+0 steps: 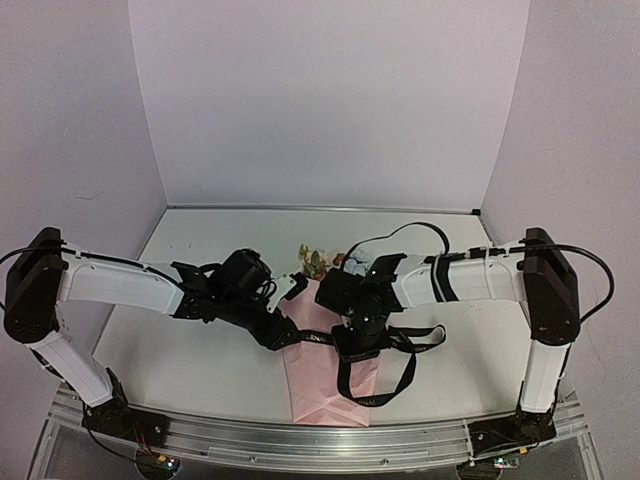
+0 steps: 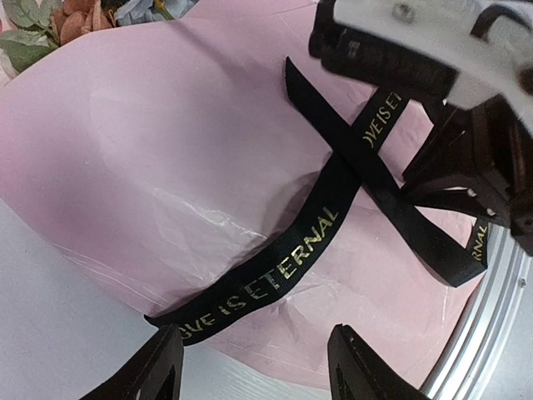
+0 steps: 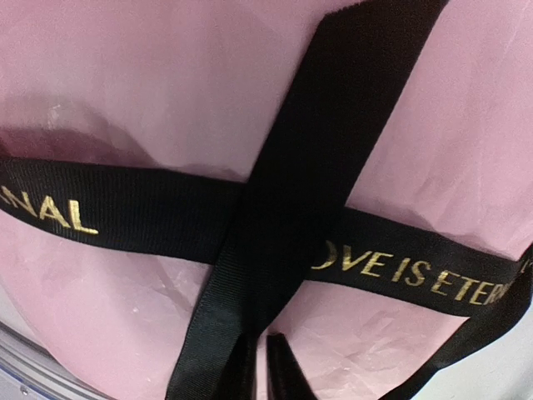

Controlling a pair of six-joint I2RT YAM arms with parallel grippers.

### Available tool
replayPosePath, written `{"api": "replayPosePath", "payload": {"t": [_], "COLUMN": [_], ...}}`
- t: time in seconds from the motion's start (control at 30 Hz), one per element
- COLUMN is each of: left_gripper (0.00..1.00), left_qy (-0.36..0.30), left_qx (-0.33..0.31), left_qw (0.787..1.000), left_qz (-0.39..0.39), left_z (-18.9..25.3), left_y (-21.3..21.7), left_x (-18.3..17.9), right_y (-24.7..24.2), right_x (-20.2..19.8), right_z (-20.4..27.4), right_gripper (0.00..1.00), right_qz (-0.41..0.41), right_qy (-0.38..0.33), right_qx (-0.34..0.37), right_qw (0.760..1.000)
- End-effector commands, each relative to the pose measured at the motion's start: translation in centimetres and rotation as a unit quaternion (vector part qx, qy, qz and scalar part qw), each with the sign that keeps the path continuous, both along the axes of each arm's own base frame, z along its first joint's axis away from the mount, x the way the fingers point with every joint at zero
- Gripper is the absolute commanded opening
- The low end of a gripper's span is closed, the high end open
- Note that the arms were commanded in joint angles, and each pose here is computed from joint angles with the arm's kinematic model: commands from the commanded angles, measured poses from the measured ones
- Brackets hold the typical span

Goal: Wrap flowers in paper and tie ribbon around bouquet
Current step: Cross the ribbon over the folded bouquet.

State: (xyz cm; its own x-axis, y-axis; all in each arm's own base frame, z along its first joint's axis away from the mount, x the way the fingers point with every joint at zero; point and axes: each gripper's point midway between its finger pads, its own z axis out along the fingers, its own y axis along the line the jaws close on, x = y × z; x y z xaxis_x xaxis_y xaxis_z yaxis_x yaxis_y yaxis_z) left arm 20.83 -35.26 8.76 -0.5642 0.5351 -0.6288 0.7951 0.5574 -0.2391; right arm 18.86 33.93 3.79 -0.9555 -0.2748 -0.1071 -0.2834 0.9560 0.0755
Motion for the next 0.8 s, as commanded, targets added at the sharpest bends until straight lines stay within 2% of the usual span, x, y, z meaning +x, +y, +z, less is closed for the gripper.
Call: {"api": "replayPosePath", "payload": {"t": [0.0, 0.1, 0.17, 0.4, 0.6, 0.77], "left_gripper": [0.62, 0.62, 0.63, 0.63, 0.63, 0.63], "left_qy": [-0.032, -0.034, -0.035, -0.034, -0.032, -0.029], "left_qx": [-0.006, -0.017, -0.028, -0.041, -0.048, -0.049], "left_qw": [0.999, 0.999, 0.999, 0.998, 0.998, 0.998], "left_qz": [-0.001, 0.017, 0.027, 0.037, 0.032, 0.029], "left_z": [1.7, 2.5, 3.0, 3.6, 3.8, 3.6], "left_y": [-0.1, 0.7, 1.3, 2.0, 1.9, 1.8], "left_x": [0.9, 0.9, 0.8, 0.5, 0.2, 0.1], "right_y": [0.1, 0.5, 0.6, 0.9, 1.3, 1.1], "right_x": [0.4, -0.1, -0.3, -1.5, -2.1, -2.8], "right_z": [2.8, 3.1, 3.1, 1.5, 0.9, 0.0], "right_gripper": [0.25, 0.39, 0.44, 0.5, 0.47, 0.34], "right_qz": [-0.023, -0.016, -0.011, -0.011, -0.003, -0.007], "right_qy": [-0.023, -0.041, -0.049, -0.051, -0.048, -0.029], "right_qx": [0.03, 0.025, 0.014, -0.02, -0.038, -0.041], "right_qw": [0.999, 0.999, 0.999, 0.998, 0.998, 0.999]}}
